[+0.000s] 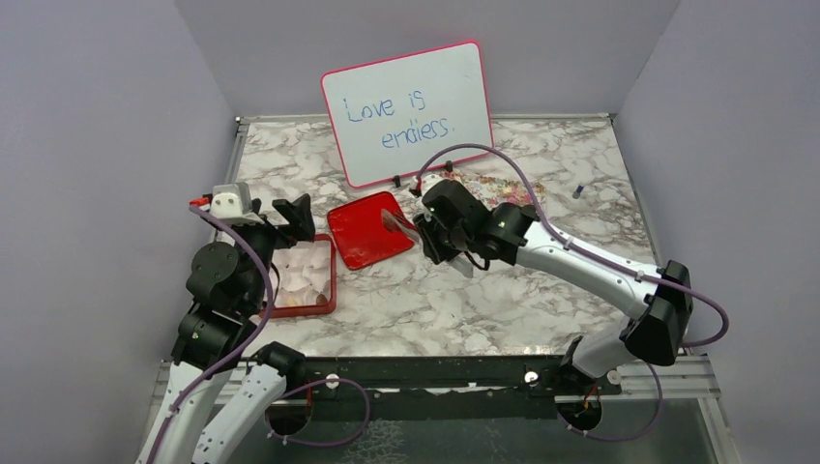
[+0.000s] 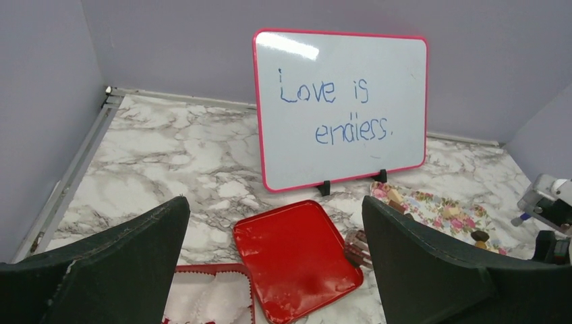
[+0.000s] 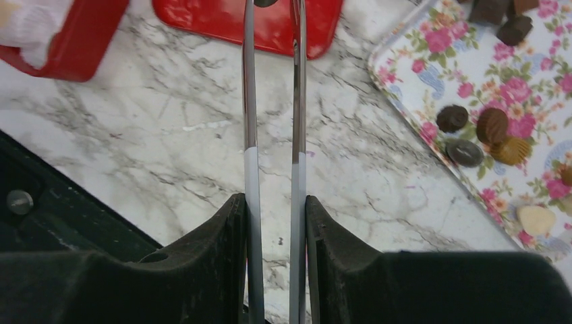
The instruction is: Pack the chocolate
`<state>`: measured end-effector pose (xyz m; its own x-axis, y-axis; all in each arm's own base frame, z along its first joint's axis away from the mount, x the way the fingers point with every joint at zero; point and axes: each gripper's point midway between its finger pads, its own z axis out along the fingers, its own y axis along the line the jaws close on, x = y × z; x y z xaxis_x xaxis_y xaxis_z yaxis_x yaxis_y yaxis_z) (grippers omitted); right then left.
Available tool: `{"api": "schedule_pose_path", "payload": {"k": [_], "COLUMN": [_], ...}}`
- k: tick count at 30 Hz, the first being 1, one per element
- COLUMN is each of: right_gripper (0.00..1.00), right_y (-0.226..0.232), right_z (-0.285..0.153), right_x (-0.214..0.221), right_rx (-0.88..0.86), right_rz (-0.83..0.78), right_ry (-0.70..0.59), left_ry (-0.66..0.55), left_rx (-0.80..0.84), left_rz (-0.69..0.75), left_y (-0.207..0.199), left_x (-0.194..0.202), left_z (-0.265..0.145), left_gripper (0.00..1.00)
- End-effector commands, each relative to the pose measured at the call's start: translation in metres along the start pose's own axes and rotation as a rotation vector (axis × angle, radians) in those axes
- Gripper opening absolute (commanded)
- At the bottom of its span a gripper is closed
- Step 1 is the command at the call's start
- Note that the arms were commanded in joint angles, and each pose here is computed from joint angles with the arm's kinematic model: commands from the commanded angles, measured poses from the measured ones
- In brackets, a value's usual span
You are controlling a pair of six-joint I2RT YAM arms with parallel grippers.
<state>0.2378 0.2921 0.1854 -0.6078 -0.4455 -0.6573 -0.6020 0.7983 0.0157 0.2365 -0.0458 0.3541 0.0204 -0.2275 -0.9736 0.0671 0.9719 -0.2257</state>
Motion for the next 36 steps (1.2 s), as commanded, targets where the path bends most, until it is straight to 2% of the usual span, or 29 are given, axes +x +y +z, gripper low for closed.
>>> {"api": "schedule_pose_path", "payload": {"k": [1,11,20,25,36], "right_gripper": [0.32,0.32,0.32,0.32,0.32], "right_y": [0.05,0.132,0.182,0.189,0.173], "right_z": [-0.004,0.012,0.032,0.044,0.063], "right_x": [-0.036,-0.041,-0.036,-0.031,-0.015], "right_rx": [-0.116,-0.219,-0.253,-0.216,-0.105], "right_rz": [-0.009,-0.133,-0.245,-0.288,-0.319], "right_ry": [-0.111,-0.108,-0.085,-0.06,0.009], "left_ry": [-0.073,-0.12,-0.152,-0.145,-0.135], "left_rx": [-0.018,-0.054,-0.093,-0.097,-0.107], "left_rz": [-0.009,-0.006,-0.001,0.006,0.026], "left_y": [0.005,0.014,0.023,0.024,0.027], "left_x": [-0.03,-0.045,-0.055,-0.051,-0.046], "left_z": [-0.013,-0.025,-0.032,-0.031,-0.03], "left_gripper": [0.99,0.99,0.99,0.99,0.99]}}
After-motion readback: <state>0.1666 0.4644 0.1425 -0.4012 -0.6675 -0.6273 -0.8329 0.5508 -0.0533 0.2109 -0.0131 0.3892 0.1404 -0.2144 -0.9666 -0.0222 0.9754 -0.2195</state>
